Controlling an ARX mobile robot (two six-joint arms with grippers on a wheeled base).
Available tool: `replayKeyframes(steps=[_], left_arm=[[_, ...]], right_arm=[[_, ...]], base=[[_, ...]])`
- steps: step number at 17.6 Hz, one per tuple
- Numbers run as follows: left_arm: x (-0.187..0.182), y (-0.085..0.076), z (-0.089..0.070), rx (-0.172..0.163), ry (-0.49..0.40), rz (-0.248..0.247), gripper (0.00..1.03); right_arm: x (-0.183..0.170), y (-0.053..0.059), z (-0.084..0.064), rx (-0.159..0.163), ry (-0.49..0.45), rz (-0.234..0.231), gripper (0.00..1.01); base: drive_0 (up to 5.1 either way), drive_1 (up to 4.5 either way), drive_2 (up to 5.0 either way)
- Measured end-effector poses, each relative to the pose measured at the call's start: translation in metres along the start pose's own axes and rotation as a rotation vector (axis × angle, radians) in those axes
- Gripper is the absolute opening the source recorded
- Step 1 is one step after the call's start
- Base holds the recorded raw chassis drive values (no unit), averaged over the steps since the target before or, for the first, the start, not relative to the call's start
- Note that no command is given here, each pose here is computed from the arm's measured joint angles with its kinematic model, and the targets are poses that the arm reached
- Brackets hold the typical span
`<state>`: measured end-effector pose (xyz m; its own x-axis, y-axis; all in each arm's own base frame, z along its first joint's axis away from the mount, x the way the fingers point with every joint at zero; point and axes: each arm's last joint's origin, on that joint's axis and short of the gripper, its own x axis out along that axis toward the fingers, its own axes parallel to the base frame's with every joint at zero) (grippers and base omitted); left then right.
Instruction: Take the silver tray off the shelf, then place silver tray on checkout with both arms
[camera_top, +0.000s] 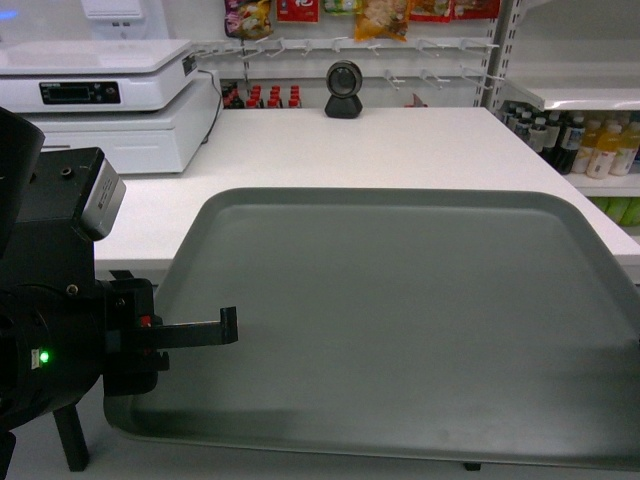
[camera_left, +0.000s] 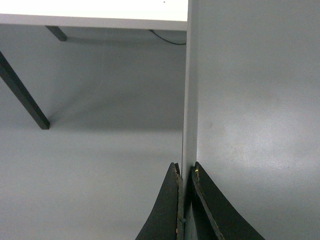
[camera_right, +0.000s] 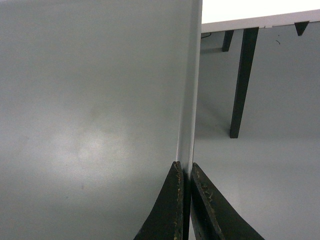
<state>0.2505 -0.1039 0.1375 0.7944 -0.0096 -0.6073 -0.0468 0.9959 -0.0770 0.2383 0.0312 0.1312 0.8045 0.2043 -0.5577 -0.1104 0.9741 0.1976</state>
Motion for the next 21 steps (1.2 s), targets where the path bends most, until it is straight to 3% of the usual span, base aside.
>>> replayKeyframes(steps=[21], left_arm=[[0.0002,0.0,-0.0005,0.002,0.004,-0.001,0.03]], right_arm=[[0.0001,-0.0001,-0.0004,0.001,0.003,0.0,0.03]], base=[[-0.1,4.28,-4.4]])
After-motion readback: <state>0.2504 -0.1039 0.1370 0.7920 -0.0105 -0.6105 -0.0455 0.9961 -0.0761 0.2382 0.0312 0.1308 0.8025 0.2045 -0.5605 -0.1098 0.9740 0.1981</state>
